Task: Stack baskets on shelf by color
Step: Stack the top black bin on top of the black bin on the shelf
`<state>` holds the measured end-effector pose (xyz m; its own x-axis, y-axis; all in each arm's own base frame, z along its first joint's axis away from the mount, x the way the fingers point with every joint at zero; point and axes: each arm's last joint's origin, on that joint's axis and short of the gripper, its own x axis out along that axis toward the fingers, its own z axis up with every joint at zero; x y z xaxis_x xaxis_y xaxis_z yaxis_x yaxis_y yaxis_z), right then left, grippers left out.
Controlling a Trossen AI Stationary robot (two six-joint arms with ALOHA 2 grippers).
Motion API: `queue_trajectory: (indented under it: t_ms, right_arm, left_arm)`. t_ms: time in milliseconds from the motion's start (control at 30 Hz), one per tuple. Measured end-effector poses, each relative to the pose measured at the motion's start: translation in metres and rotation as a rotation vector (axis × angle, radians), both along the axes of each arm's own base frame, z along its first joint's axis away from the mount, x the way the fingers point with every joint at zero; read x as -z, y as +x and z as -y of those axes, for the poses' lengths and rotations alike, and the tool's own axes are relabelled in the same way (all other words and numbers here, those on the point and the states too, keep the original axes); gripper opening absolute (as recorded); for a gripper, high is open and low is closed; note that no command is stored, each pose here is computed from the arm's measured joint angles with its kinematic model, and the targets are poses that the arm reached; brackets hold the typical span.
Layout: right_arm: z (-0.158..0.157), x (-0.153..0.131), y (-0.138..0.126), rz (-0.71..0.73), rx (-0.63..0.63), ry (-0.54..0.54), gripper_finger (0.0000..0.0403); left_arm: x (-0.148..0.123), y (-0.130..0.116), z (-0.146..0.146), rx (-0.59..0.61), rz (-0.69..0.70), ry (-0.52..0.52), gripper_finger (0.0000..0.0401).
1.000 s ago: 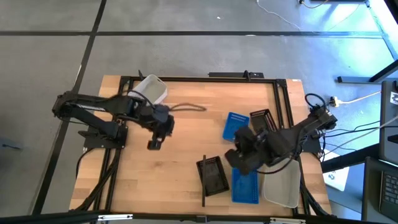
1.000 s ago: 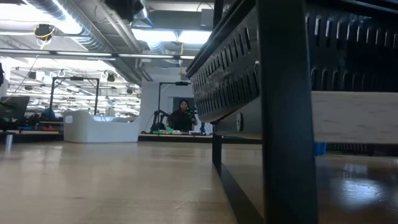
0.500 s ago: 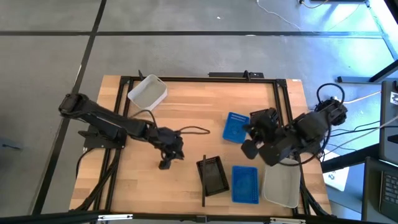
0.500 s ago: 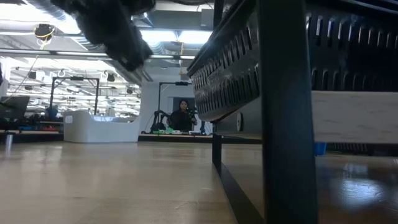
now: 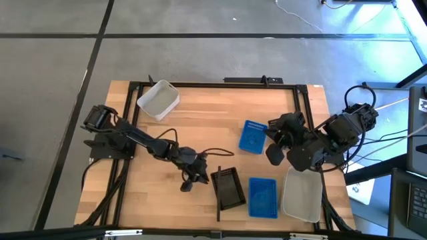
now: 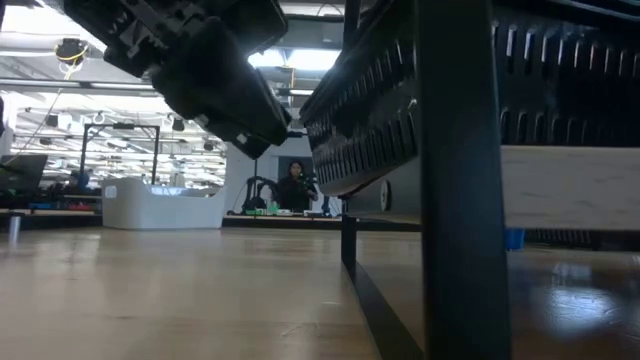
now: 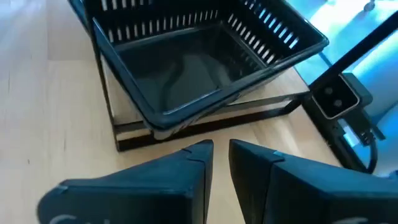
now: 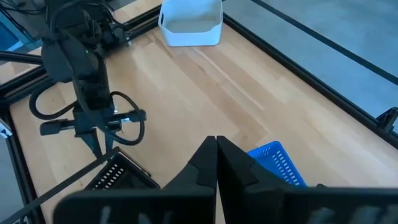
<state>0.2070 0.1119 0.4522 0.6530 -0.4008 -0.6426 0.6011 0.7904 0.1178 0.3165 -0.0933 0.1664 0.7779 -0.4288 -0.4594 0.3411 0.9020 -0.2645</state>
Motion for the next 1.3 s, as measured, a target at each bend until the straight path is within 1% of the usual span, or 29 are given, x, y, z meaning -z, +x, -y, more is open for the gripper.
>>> queue_trajectory:
  t_ms: [100, 267, 467, 667, 833, 1033, 1200, 1300]
  right_arm:
    - [0.0, 0.0, 0.0, -0.002, -0.001, 0.004, 0.0]
    - [0.0, 0.0, 0.0, -0.006, -0.004, 0.013, 0.0]
    - [-0.001, 0.001, 0.0, -0.012, -0.009, 0.022, 0.0]
    - [-0.001, 0.001, 0.0, -0.012, -0.009, 0.022, 0.0]
    - [-0.001, 0.001, 0.0, -0.012, -0.009, 0.022, 0.0]
    - [-0.001, 0.001, 0.0, -0.013, -0.009, 0.021, 0.0]
    - [-0.001, 0.001, 0.0, -0.012, -0.009, 0.022, 0.0]
    - [-0.001, 0.001, 0.0, -0.013, -0.009, 0.021, 0.0]
  left_arm:
    - [-0.001, 0.002, -0.003, 0.004, 0.038, 0.045, 0.0043]
    - [-0.001, 0.005, -0.014, -0.064, 0.059, 0.088, 0.0043]
    - [-0.003, 0.008, -0.023, -0.06, 0.102, 0.139, 0.0043]
    - [-0.004, 0.009, -0.023, -0.033, 0.135, 0.177, 0.0043]
    - [-0.005, 0.009, -0.023, -0.033, 0.146, 0.177, 0.0043]
    - [-0.011, 0.011, -0.022, -0.04, 0.207, 0.162, 0.0043]
    - [-0.01, 0.011, -0.022, -0.042, 0.195, 0.161, 0.0043]
    - [-0.01, 0.01, -0.023, -0.075, 0.16, 0.147, 0.0043]
